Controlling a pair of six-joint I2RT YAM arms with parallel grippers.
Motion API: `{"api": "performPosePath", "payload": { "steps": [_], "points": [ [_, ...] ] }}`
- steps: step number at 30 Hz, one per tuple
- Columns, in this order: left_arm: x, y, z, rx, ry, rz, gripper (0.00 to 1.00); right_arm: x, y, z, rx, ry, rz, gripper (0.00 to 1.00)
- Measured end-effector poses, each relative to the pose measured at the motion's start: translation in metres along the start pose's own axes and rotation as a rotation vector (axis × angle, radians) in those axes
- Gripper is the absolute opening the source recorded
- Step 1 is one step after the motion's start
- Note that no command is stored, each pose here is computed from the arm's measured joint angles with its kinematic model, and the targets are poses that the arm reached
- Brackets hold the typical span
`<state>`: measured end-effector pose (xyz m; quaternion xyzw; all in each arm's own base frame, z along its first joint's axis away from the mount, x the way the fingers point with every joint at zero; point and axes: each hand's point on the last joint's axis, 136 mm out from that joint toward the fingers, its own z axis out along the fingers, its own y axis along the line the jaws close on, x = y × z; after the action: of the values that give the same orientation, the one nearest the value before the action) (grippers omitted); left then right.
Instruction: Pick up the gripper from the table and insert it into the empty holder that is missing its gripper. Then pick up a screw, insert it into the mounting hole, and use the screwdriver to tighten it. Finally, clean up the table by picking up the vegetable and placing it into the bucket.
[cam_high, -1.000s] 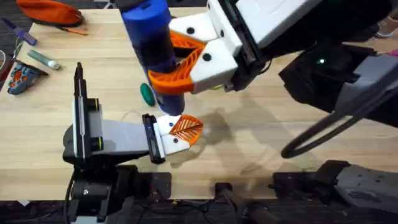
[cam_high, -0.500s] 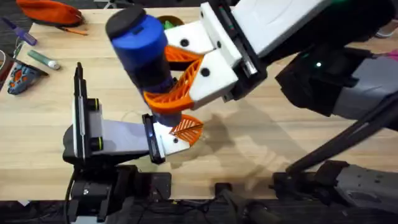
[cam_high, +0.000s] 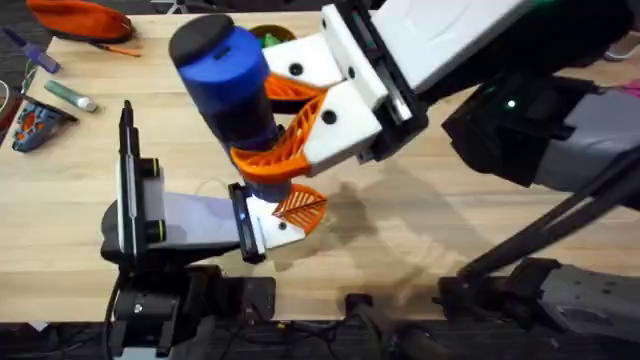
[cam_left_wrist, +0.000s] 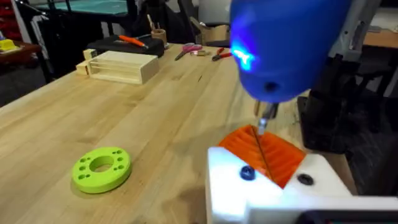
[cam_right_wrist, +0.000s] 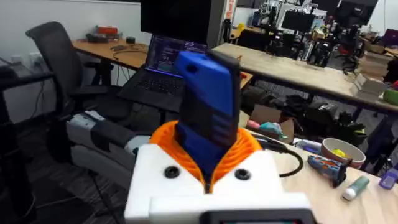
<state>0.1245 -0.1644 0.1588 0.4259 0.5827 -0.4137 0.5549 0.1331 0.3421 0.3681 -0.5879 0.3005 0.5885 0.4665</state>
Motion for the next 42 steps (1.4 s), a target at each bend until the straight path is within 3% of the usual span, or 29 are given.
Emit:
{"api": "performPosePath", "payload": {
  "steps": [42],
  "points": [
    [0.0, 0.0, 0.0, 0.0, 0.0, 0.0, 0.014, 0.016, -0.003, 0.004, -0.017, 0.012, -0.015, 0.022]
  ]
}}
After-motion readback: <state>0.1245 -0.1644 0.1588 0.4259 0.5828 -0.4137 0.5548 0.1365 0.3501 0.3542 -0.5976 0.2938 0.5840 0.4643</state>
